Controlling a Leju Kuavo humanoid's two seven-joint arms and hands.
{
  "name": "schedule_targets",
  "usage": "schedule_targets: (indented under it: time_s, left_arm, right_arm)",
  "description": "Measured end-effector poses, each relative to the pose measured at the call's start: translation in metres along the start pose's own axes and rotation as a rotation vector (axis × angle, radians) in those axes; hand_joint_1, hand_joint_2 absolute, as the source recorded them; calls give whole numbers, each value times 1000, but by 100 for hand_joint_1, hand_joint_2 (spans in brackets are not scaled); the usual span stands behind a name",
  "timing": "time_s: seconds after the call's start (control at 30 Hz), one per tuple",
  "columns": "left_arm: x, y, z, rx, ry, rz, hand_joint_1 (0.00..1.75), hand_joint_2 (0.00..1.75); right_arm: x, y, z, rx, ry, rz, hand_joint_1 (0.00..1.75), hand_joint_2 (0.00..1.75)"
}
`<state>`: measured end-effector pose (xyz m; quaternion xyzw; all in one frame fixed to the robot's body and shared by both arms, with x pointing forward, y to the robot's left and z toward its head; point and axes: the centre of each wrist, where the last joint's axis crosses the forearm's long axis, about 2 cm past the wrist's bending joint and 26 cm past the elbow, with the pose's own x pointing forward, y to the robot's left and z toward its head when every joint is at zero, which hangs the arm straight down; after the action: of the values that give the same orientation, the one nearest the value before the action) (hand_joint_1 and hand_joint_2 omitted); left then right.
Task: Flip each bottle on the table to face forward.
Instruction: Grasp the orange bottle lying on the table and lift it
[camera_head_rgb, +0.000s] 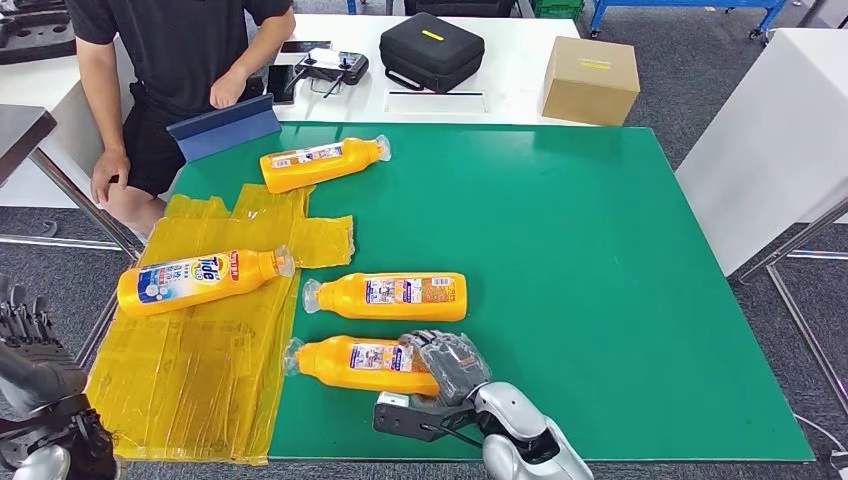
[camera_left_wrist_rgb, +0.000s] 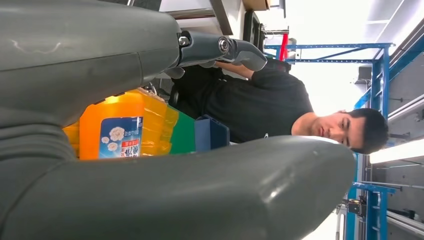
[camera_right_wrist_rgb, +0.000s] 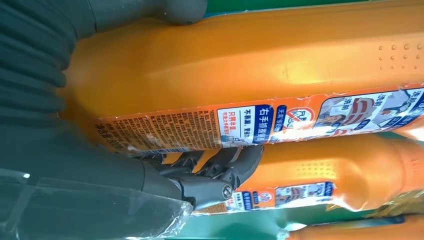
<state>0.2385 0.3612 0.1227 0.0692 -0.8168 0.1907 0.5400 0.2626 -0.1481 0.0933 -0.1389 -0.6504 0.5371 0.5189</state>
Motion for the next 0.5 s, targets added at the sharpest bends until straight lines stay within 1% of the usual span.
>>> schedule_targets:
  time_s: [0.07,0.13,0.27,0.4,0.5]
  left_arm:
    - [0,1,4,1,8,-2,0,0]
    - [-1,3,9,1,23,-1,0,0]
    - [-4,-1,16,-22,63,32,0,0]
    - [-13,-18,19,-66,106,83,0,0]
    - [-19,-34,21,-97,128,115,0,0]
  right_arm:
    - [3,-5,4,-24,-35,-46,175,175]
    - [8,-19,7,-74,-84,-97,175,175]
    - [17,-72,5,-228,-201,-172,175,175]
    - [25,-119,4,-381,-296,-202,175,175]
    - [31,-138,4,-447,-344,-210,175,175]
